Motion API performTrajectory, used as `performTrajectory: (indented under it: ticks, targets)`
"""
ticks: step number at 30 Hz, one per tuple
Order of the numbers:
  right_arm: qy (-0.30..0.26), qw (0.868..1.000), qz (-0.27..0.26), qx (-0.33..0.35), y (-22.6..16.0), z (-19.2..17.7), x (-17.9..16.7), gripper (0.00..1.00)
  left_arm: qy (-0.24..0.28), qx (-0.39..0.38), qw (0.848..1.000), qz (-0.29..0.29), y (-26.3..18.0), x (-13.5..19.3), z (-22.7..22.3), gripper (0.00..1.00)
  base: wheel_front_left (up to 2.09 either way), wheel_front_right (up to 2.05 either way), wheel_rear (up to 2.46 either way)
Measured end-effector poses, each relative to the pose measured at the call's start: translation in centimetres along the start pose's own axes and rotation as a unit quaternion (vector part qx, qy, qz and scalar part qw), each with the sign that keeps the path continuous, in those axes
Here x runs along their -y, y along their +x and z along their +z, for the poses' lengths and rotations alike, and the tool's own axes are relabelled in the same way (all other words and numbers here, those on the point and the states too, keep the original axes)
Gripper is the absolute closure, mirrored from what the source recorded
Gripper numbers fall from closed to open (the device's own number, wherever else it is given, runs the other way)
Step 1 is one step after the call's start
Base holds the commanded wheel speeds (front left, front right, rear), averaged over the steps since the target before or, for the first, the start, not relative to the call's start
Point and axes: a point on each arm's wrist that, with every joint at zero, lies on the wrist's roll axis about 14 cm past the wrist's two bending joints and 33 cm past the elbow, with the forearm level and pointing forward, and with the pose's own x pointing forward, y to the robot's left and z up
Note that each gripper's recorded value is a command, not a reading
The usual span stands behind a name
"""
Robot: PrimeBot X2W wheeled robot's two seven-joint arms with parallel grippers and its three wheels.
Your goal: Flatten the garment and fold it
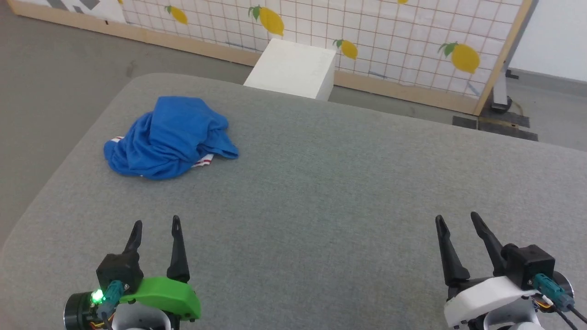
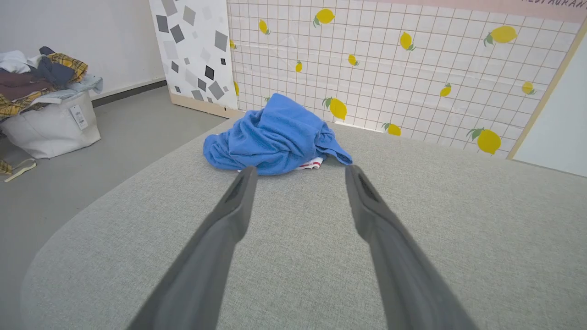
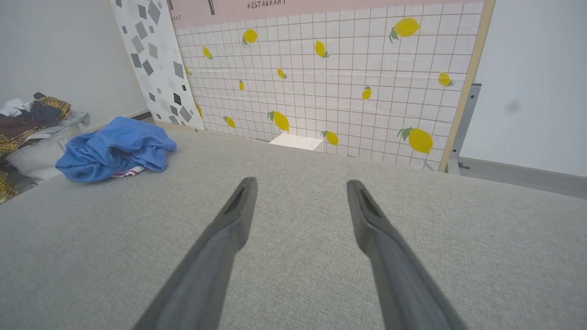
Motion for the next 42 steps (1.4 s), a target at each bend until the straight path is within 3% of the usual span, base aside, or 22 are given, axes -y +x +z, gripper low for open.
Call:
performTrajectory:
  ticks: [42]
  targets:
    - [0.041, 0.995, 0.091, -0.003, 2.5, -1.9, -6.1, 0.0, -0.004, 0.016, 0.993, 0.116, -4.7, -7.0, -0.4, 0.0, 0.0, 0.0, 0.0]
